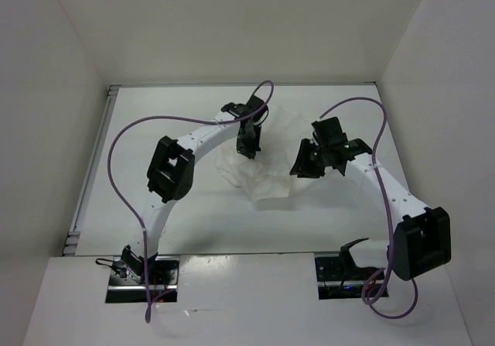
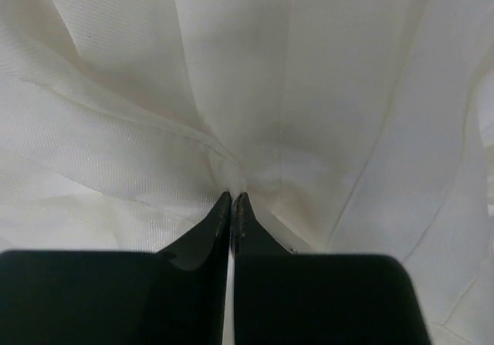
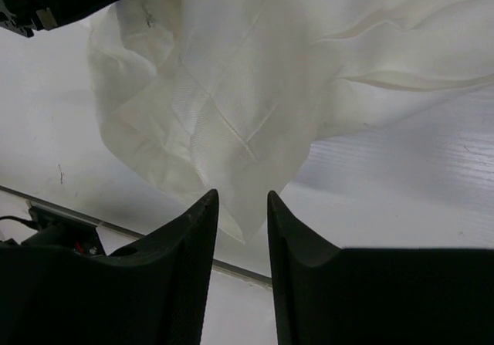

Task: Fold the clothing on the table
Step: Flatten the skirt out

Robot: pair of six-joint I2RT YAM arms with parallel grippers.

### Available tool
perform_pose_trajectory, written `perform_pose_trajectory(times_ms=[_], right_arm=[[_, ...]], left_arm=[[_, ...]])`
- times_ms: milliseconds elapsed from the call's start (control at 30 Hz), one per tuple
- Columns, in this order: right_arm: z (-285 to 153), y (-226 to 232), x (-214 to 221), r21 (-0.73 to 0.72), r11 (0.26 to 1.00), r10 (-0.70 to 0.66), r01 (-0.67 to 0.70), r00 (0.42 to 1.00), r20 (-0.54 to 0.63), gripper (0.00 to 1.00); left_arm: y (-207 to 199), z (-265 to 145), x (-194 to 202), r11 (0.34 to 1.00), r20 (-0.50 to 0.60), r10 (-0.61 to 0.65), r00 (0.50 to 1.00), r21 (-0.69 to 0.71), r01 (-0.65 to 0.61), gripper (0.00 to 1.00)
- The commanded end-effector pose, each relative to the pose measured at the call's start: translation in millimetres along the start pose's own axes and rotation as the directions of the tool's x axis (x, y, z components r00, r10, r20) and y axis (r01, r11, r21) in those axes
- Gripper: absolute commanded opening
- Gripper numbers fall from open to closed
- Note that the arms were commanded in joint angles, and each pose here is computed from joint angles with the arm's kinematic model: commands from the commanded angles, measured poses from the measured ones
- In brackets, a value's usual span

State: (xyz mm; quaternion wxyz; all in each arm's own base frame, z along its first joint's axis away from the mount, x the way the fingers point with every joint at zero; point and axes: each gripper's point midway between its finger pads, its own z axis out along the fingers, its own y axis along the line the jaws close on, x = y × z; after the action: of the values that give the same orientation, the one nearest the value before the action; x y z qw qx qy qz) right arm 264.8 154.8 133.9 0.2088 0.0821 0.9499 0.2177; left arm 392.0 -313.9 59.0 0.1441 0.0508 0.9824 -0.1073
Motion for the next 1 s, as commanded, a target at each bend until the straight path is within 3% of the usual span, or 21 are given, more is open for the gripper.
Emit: perform_pose_trajectory(times_ms=[0,133,300,400,433,567,767,967], right_arm=[[-12,9,-11,-0.02,0.999,-0.025,0.027,0.997,0.07,0.36],[-12,11,-10,-0.029,0.999,-0.016,0.018,0.998,0.064,0.36],[0,5,-2,-0.017,1.0,-0.008,0.008,1.0,0.022,0.36],[8,-3,-3,0.028,1.0,-0.002,0.002,1.0,0.018,0.36],[8,-4,-3,0.029,1.0,-0.002,0.002,1.0,0.018,0.36],[15,-14,-9,0.102,0.995,0.004,-0.006,1.0,0.017,0.39],[31,-19,-26,0.166,0.986,0.004,-0.002,1.0,-0.013,0.4],[49,-15,-33,0.162,0.987,0.002,0.006,0.999,-0.052,0.4]], left_arm=[[-18,-44,-13,0.997,0.076,0.019,0.997,0.078,-0.025,0.0],[-29,-117,-32,0.988,0.216,0.02,0.976,0.147,-0.052,0.0],[2,-172,-23,0.991,0.297,-0.03,0.954,0.13,-0.009,0.0],[41,-155,17,0.997,0.241,-0.069,0.968,0.03,0.064,0.0],[43,-165,15,0.997,0.269,-0.072,0.96,0.031,0.066,0.0],[71,-154,81,0.993,0.156,-0.114,0.981,-0.006,0.117,0.0],[79,-154,154,0.993,0.013,-0.117,0.993,0.028,0.116,0.29],[102,-170,184,0.992,-0.017,-0.12,0.993,-0.051,0.119,0.29]])
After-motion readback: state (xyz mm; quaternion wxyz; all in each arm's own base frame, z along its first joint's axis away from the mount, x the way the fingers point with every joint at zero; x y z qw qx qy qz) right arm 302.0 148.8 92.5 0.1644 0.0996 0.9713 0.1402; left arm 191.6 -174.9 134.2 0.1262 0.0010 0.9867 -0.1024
